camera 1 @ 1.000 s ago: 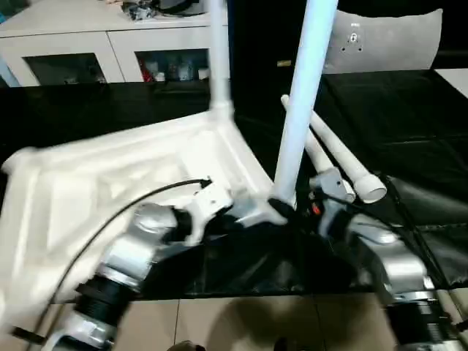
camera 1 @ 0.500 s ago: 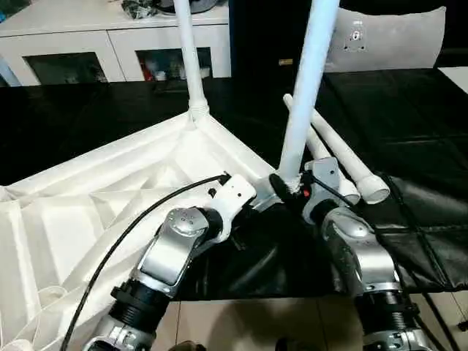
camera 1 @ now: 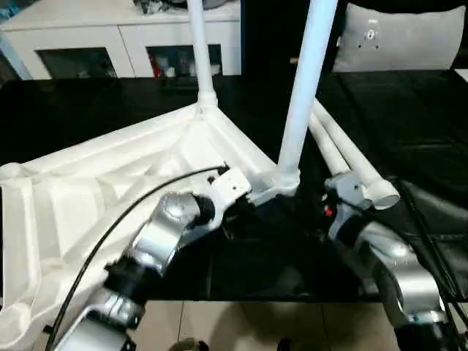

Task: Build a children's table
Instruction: Rotate table base

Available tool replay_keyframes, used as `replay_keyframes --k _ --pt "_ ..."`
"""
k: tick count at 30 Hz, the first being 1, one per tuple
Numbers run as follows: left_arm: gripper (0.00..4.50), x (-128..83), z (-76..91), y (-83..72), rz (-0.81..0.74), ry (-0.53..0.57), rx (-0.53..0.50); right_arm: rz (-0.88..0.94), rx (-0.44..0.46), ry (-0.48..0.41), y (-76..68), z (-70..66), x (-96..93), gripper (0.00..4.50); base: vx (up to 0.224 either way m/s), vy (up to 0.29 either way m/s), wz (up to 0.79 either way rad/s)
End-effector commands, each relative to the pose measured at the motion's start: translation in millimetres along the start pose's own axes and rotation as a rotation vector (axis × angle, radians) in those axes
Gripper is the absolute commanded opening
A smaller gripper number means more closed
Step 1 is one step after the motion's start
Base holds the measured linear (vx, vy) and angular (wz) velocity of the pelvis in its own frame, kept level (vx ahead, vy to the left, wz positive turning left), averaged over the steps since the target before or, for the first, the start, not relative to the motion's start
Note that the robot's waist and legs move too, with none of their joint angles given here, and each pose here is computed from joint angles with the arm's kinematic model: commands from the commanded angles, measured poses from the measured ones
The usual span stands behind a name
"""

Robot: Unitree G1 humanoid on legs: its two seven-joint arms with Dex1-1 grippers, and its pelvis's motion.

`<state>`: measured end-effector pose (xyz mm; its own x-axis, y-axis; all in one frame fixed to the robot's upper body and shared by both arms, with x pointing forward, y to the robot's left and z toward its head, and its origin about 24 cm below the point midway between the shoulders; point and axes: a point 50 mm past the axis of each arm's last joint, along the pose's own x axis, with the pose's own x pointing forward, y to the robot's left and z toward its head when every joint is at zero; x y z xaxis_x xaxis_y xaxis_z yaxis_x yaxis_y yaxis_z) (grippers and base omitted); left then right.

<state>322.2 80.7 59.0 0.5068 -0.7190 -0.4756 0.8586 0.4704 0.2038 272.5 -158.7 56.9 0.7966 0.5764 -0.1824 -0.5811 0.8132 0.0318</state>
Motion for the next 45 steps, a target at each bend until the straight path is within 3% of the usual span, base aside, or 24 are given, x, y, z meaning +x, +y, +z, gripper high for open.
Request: replay_keyframes --k 1,3,4,8,14,17,21,22,25,27,31,36,38,42,45 --pt "0.0 1.7 27.4 15.5 0.039 -0.088 0.124 0.027 0.005 -0.018 7.4 5.8 1.4 4.45 0.0 0.0 0.0" --pt "0.0 4.7 30.6 19.0 0.042 -0.102 0.117 0.02 -0.004 -0.015 8.6 5.4 2.6 4.45 0.0 0.0 0.0" --pt "0.27 7.2 32.8 20.8 0.031 -0.113 0.105 0.02 -0.008 -0.013 9.7 5.3 3.4 4.49 0.0 0.0 0.0" --pt "0.59 17.9 41.1 25.9 0.023 -0.147 0.046 0.006 0.012 -0.024 12.3 7.6 7.0 4.5 0.0 0.0 0.0" --pt "1.05 21.7 40.2 32.0 0.088 -0.162 0.026 -0.02 0.016 -0.021 15.6 8.7 12.4 4.5 0.0 0.0 0.0" --pt "1.05 18.3 37.9 34.5 0.101 -0.171 0.005 -0.016 0.013 -0.014 17.6 8.8 13.6 4.5 0.0 0.0 0.0" --pt "1.05 1.4 26.6 43.1 0.159 -0.15 0.005 -0.011 0.009 -0.011 20.1 8.4 13.6 4.5 0.0 0.0 0.0" --pt "1.05 -15.2 18.2 49.7 0.209 -0.121 0.007 -0.007 0.015 -0.004 21.4 6.9 13.4 4.5 0.0 0.0 0.0" --pt "1.05 -23.0 15.0 52.7 0.232 -0.107 0.007 -0.004 0.017 -0.001 22.0 6.3 13.3 4.5 0.0 0.0 0.0" --pt "1.05 -51.2 8.2 60.2 0.292 -0.062 0.005 0.037 0.008 0.006 24.9 5.4 13.5 4.5 0.0 0.0 0.0" --pt "1.05 -75.3 0.9 61.3 0.31 -0.006 -0.003 0.122 -0.019 0.022 25.0 8.3 18.7 4.5 0.0 0.0 0.0" --pt "1.05 -92.6 -2.3 53.4 0.308 0.024 -0.052 0.211 -0.116 0.086 4.1 19.7 35.5 4.5 0.0 0.0 0.0" --pt "1.05 -99.7 -2.5 47.6 0.293 0.031 -0.074 0.231 -0.175 0.131 -16.0 28.1 44.1 4.5 0.0 0.0 0.0" --pt "1.05 -111.6 -4.5 39.6 0.25 0.073 -0.082 0.225 -0.238 0.203 -42.5 37.7 50.7 4.5 0.0 0.0 0.0" --pt "1.05 -124.0 -7.0 37.3 0.238 0.104 -0.098 0.168 -0.25 0.228 -65.4 48.9 55.8 4.5 0.0 0.0 0.0"
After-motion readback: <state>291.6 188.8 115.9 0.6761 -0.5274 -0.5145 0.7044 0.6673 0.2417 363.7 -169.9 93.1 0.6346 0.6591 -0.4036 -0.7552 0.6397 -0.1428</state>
